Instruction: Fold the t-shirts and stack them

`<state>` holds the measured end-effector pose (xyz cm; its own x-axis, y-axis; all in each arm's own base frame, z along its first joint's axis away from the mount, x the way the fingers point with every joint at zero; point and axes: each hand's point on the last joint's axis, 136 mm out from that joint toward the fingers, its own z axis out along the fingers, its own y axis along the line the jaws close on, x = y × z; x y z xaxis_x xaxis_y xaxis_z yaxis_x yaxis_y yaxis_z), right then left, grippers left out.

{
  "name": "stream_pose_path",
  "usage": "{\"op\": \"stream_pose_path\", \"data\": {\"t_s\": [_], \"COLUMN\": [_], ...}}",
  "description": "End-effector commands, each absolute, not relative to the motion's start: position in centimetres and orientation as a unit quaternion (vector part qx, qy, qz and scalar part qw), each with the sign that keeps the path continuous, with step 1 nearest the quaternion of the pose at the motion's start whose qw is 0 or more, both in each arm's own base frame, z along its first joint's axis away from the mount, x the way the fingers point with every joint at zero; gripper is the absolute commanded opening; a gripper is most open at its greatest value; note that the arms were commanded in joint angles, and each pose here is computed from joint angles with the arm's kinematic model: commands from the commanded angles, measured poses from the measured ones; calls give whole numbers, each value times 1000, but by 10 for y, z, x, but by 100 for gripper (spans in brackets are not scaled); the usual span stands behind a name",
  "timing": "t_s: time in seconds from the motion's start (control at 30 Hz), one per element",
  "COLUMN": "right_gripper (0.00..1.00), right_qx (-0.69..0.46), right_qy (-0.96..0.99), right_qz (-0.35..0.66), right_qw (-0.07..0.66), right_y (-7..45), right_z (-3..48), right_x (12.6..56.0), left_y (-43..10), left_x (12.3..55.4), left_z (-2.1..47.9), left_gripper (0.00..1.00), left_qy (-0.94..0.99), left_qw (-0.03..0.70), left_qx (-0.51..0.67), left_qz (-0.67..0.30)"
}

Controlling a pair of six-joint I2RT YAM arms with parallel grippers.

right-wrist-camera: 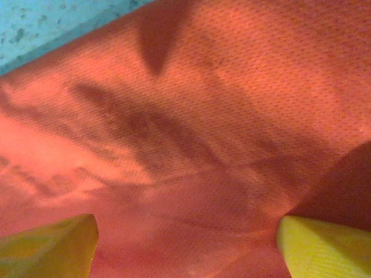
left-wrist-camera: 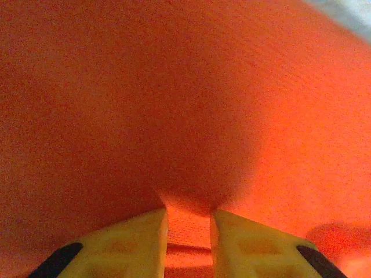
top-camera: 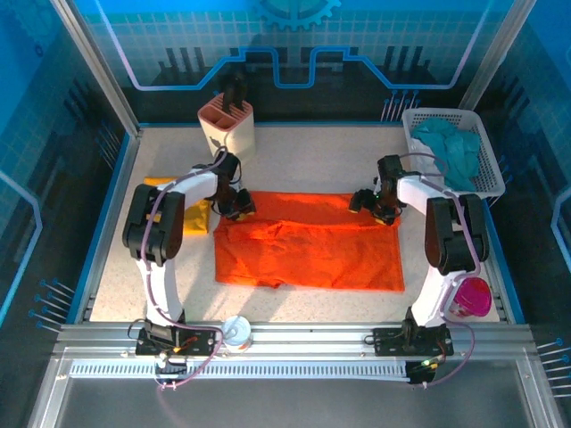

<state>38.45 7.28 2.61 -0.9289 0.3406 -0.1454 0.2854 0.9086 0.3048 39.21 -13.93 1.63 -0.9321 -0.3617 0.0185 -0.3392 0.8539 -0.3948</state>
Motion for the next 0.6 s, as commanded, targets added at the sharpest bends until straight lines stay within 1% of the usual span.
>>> {"op": "stream_pose_path", "data": {"t_s": [0.0,0.23,0.57], "right_gripper": [83,80,80], "right_qx": [169,184,175], "right_qy": [976,974,974], "right_qz": [113,106,105], "right_qw": [81,73,101], "right_y": [67,56,46], "right_z": [11,8,24], "right_x": [391,412,458], "left_y": [-142,-150,-155], "left_x": [395,417,462], "left_z": [10,3,16], "left_gripper": [27,26,26], "left_qy": [966,966,967], "left_qw": [11,-6,18], "left_qx": [-176,-171,-161], "left_qz": [-189,-193,-195]}}
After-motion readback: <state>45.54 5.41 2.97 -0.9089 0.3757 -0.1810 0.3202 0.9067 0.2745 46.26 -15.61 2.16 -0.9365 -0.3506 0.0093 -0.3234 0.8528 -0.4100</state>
